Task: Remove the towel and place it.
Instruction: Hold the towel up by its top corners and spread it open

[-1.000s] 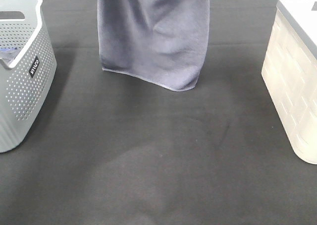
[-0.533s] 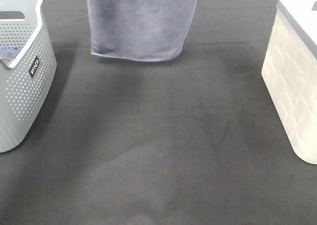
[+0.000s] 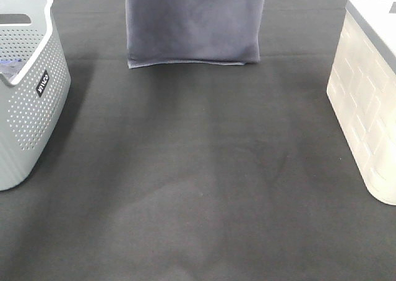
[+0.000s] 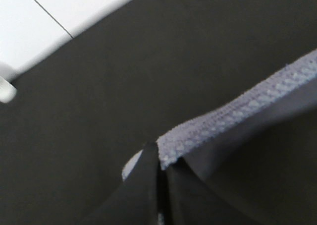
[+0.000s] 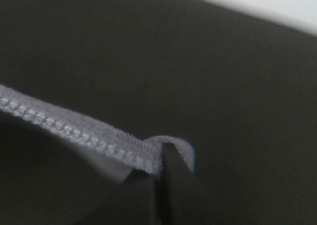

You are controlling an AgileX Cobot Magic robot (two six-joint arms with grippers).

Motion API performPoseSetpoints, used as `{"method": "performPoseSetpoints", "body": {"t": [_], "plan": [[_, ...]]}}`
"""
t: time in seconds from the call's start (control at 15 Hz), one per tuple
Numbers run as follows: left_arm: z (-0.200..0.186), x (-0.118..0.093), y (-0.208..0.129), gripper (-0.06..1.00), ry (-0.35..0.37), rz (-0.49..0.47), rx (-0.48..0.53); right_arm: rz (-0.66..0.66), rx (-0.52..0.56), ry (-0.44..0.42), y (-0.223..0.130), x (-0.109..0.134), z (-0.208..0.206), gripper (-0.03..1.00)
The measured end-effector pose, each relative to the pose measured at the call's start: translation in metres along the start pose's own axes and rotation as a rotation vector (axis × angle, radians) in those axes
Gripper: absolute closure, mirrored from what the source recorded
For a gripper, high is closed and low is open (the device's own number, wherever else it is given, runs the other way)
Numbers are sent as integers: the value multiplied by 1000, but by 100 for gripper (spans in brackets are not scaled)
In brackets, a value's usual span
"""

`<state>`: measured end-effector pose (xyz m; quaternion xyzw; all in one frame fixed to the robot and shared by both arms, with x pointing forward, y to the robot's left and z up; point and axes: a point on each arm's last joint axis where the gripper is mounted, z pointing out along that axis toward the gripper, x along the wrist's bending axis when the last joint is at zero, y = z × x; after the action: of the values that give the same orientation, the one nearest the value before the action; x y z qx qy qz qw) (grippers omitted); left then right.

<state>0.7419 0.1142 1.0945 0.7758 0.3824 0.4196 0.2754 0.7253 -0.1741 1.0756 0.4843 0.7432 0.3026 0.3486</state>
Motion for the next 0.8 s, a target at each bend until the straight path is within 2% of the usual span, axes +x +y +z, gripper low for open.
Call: {"method": "performPoseSetpoints", "body": {"t": [0.13,0.27,0.33,0.4,0.6,0.8], "plan": [[-3,-20,-18,94,-122,51,229,42,267,88,-25,6,-1,96],[-11,-31,-36,94,-249,54,427,38,472,184,-42,13,-9,96],[-11,-34,-40,94,-277,47,464,20,558,216,-49,15,-13,96],[-6,-45,-51,94,-344,46,505,-23,678,260,-58,17,-21,96],[6,-72,-88,94,-474,37,639,-28,747,309,-70,24,-8,96],[8,-86,-116,94,-528,61,740,1,815,361,-90,33,-1,96]]}}
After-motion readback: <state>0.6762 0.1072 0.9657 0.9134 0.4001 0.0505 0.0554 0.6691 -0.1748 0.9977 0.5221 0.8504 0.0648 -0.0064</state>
